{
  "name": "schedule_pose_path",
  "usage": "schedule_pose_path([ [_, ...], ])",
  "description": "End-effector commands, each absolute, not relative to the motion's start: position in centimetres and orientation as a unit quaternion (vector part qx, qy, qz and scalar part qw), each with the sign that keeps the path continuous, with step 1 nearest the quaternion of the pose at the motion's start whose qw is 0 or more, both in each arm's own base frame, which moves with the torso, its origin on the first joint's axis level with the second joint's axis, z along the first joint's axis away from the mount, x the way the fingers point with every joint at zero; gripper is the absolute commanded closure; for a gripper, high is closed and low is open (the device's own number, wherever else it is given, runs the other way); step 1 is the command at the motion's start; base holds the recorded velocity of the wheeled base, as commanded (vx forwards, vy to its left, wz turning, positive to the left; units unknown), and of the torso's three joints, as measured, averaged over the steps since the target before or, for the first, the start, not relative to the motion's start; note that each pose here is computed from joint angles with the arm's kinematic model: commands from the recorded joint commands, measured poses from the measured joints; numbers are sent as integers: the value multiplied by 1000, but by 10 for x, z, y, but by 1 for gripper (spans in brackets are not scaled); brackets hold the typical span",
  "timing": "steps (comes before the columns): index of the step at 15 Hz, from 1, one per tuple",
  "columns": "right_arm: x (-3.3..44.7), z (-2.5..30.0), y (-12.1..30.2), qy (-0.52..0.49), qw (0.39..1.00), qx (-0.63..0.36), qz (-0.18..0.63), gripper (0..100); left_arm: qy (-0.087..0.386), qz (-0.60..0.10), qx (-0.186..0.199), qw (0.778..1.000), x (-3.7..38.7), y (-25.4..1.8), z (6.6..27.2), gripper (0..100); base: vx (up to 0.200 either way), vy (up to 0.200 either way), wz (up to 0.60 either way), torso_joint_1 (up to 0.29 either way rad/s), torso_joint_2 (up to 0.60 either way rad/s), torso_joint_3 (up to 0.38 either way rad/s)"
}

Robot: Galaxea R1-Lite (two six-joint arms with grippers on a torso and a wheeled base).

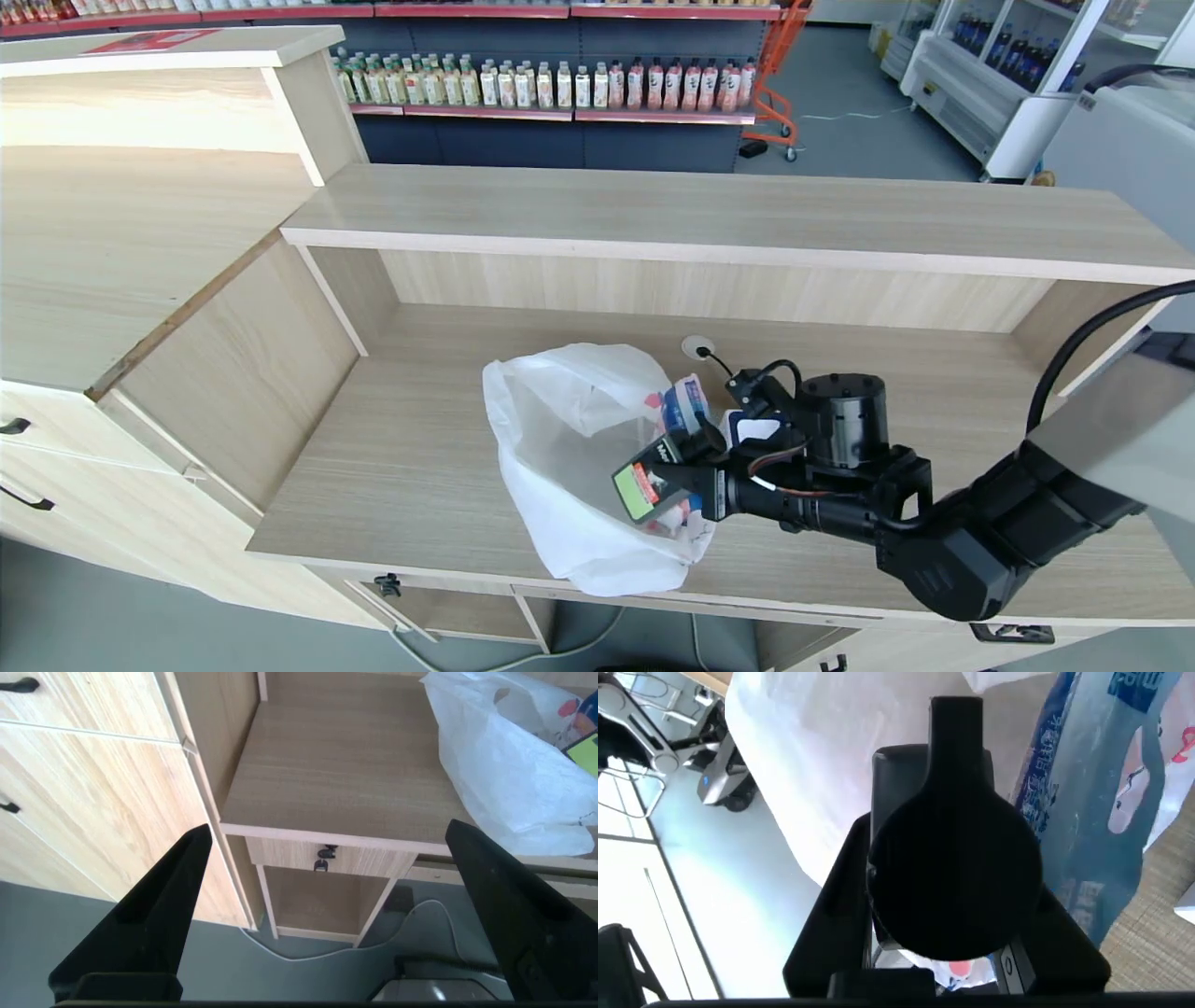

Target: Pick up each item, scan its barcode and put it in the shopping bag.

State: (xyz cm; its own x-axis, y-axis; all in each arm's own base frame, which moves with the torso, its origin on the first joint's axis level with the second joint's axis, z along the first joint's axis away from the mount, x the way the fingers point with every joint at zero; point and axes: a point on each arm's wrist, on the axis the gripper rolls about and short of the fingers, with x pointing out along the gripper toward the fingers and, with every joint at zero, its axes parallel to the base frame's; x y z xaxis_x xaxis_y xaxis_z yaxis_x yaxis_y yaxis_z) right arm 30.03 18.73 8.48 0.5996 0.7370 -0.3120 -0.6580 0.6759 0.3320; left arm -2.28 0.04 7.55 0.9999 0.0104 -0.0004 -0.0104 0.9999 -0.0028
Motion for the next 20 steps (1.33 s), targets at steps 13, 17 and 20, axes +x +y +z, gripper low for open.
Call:
schedule_pose_path([
  [13,330,53,229,185,883,9,431,100,0,5,-2,1000,-23,0,75,0,0,0,0,0,0,0],
  [17,333,55,237,176,881,12,438,0,0,5,-2,1000,-23,0,75,0,0,0,0,0,0,0],
  [20,338,64,236,164,884,21,437,0,0,5,-2,1000,-23,0,75,0,0,0,0,0,0,0],
])
